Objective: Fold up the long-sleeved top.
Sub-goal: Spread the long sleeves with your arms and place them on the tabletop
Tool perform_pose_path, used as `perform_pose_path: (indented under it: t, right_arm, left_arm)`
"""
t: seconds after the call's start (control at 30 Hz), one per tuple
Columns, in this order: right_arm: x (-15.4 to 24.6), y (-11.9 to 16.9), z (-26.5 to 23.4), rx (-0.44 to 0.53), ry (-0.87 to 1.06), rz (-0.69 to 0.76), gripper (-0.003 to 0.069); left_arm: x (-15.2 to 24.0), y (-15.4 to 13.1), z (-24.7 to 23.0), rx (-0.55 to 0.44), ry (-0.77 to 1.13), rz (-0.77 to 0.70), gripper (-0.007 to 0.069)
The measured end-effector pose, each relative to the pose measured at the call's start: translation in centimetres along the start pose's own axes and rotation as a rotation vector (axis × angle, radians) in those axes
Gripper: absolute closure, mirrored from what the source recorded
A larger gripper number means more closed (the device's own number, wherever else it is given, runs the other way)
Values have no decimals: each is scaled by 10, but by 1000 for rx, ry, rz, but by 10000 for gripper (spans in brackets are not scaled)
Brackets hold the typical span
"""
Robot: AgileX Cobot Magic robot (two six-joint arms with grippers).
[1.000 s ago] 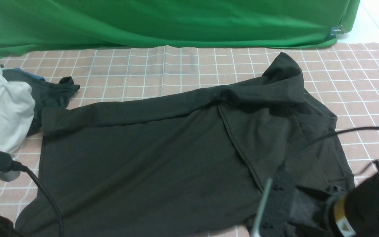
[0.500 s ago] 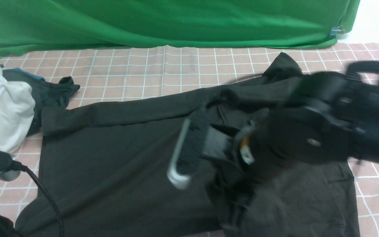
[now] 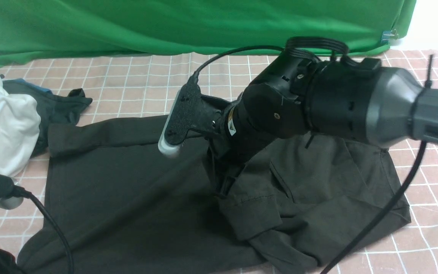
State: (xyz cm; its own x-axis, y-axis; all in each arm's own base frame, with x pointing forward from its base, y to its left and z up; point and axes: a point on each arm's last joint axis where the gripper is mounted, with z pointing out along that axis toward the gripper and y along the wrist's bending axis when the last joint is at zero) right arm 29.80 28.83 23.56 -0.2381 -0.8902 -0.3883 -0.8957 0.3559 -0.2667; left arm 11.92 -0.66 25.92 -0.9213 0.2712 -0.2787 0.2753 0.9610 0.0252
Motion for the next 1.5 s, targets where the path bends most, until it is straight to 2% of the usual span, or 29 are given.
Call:
perform_pose_path:
  t: [0.1,0.13,0.17,0.2,0.27,0.33,0.47,0.57,0.7,0.8,0.97,1.27,1.4,1.5]
  right_arm:
    - [2,-3,3,0,9,71,477]
    - [4,-6,1,1,18,110,405]
    - [5,-7,0,2,17,116,391]
    - [10,-12,-4,1,46,165,265]
    - [23,-23,-16,1,103,268,130]
    - [30,-29,-24,5,126,315,109]
    - [84,-55,-53,45,214,579,167]
    - [139,-60,-51,49,291,793,197]
    - [207,-66,-33,-16,311,1153,161]
    - [227,-70,-22,-52,239,1285,129]
    - [232,-77,-9,-33,183,1314,119]
    - [209,-59,12,-89,206,1220,121]
    - [207,-57,13,-90,201,1191,170]
    - [207,-58,13,-85,200,1180,274]
  left_arm:
    - [0,0,0,5,-2,-2,575]
    - [0,-1,0,7,-4,-4,575]
    - [0,-1,0,7,-4,-4,575]
    - [0,-1,0,11,-5,-5,575]
    - [-1,-1,0,16,-7,-8,575]
    - [-1,-2,0,18,-7,-9,575]
    - [-2,-1,0,16,-17,-9,575]
    - [-2,-1,0,14,-22,-9,575]
    - [-2,-1,0,14,-27,-10,575]
    - [-3,-1,0,15,-32,-11,575]
    - [-3,-2,0,20,-35,-13,575]
    - [-5,-3,0,29,-56,-21,575]
    - [-5,-3,0,30,-57,-21,575]
    - [-5,-3,0,33,-57,-23,575]
